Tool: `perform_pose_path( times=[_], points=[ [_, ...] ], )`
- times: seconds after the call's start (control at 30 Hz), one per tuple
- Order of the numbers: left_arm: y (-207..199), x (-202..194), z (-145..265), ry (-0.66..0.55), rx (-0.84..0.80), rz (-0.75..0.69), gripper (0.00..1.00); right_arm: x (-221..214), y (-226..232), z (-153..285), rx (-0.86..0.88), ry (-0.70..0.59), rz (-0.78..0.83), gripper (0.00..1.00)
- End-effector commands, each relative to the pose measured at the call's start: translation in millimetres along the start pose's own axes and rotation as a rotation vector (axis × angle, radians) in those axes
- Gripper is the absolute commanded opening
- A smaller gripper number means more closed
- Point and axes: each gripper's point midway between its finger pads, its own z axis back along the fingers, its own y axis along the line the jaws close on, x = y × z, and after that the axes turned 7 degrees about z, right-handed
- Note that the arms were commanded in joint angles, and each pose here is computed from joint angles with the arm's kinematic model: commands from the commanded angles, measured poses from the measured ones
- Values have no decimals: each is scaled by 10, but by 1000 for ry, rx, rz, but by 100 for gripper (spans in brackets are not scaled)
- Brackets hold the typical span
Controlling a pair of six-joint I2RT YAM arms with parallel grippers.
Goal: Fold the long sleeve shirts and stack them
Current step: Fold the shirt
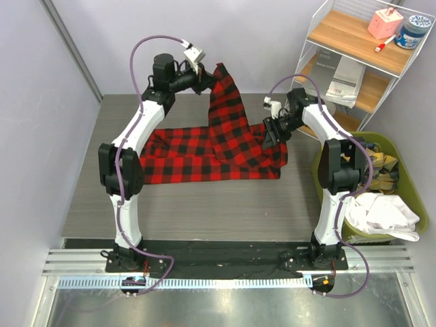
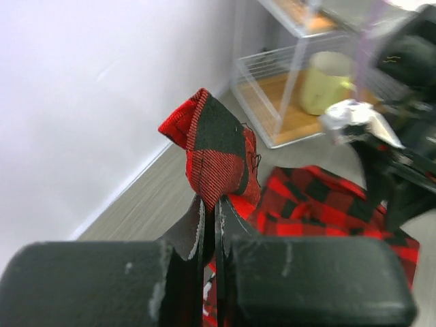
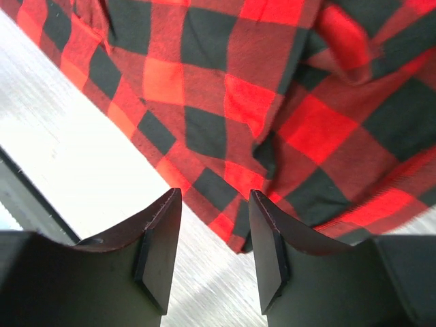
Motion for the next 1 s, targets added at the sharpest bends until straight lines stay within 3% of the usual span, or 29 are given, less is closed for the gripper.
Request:
perform_pose_path(
  times=[0.0, 0.17, 0.2, 0.23, 0.27, 0.33, 0.43, 0.63, 0.8, 0.97],
  points=[
    [-467, 168, 278, -35, -263, -194, 0, 167, 243, 103, 41, -77, 37, 49],
    [-678, -435, 954, 135, -439, -203, 0, -28, 308, -44, 72, -31, 14, 46],
    [-634, -552, 1057, 166, -435, -231, 0, -64, 310, -72, 73, -21, 11, 45],
    [-593, -614, 1123, 172, -448, -356, 0, -91, 322, -93, 76, -14, 6, 45],
    [-678, -844, 1296, 255, -475, -297, 0, -140, 321, -133, 79, -4, -2, 45],
    [-586, -1045, 1463, 340, -468, -332, 0, -197, 303, -191, 78, 12, -23, 44],
    [-451, -1421, 1728, 465, -534, -467, 0, -284, 261, -281, 76, 41, -49, 43],
    [96, -1774, 1908, 557, -480, -659, 0, -363, 202, -362, 67, 71, -62, 41],
    [392, -1879, 1879, 566, -486, -846, 0, -413, 241, -333, 81, 96, -48, 40],
    [654, -2057, 2039, 621, -492, -919, 1, -431, 273, -263, 81, 109, -29, 40]
  ],
)
